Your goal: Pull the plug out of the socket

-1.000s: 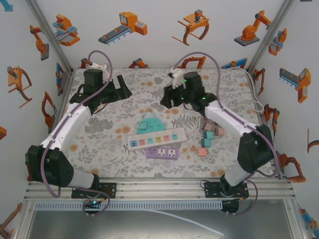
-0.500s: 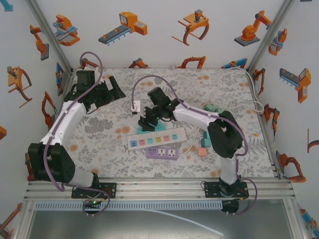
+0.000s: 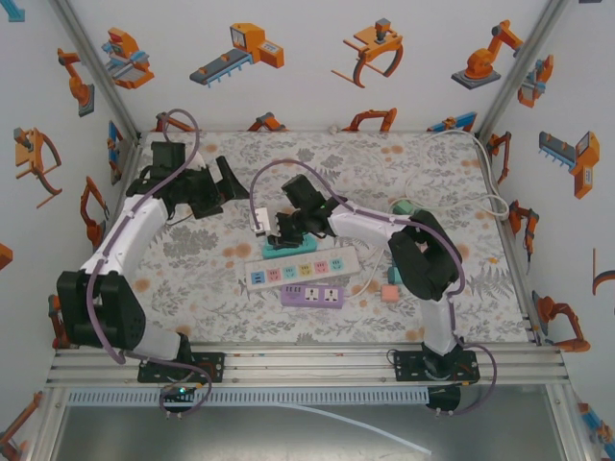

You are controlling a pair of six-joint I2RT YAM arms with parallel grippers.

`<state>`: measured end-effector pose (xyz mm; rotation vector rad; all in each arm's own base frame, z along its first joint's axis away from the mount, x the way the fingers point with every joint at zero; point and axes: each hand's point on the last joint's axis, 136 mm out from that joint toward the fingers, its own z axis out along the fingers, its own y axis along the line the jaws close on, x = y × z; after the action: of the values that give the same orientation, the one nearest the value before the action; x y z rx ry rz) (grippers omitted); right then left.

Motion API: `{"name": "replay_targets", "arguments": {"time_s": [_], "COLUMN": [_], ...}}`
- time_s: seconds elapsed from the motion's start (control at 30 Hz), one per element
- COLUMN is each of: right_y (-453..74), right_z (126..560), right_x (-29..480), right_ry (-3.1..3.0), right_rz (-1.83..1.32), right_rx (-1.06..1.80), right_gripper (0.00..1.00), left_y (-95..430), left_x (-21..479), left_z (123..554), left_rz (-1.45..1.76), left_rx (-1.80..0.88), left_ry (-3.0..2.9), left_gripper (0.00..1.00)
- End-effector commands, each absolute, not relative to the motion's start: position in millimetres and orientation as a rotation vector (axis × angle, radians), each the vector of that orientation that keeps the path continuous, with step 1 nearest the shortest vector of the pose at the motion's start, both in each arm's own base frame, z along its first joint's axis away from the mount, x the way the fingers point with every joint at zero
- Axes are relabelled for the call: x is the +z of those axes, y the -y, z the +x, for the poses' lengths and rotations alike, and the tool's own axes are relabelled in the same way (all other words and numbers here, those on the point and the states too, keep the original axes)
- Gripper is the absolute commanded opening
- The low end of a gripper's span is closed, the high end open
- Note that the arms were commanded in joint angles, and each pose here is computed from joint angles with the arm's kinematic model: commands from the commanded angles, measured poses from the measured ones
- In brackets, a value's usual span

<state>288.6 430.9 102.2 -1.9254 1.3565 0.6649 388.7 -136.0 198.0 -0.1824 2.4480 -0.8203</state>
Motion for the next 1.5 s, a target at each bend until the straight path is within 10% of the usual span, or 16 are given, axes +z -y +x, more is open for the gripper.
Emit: {"name": "replay_targets", "arguments": {"time_s": [0.0,0.17,0.53,1.47], "right_y": [-437.5,-441.5,-453.0,-457.8], "right_z": [276.5,272.1,283.1,291.2], "right_x": [127.8,129.7,129.2,182.7], "right_ry": [-1.222,-1.182,-1.161,-1.114], "right_rz": [-1.921,-1.908,-1.893,-1.795], "right_rx": [0.710,0.756,0.746,0.715], "right_gripper": [0.17,0.17,0.16,0.08], "left_y": [159.9,186.1,203.7,170.2], "left_x": [173.7,140.3,82.8,-17.0], "left_z": [395.6,400.5,387.0,330.0], "left_rz": [-0.107,-0.031,0.039,-0.006], "left_rx": [-0.989,-1.111,-1.192,-1.018], "left_ry": [-2.475,-2.523,-2.631,-2.925], "left_gripper": [0.94,0.68,0.52,0.44]}}
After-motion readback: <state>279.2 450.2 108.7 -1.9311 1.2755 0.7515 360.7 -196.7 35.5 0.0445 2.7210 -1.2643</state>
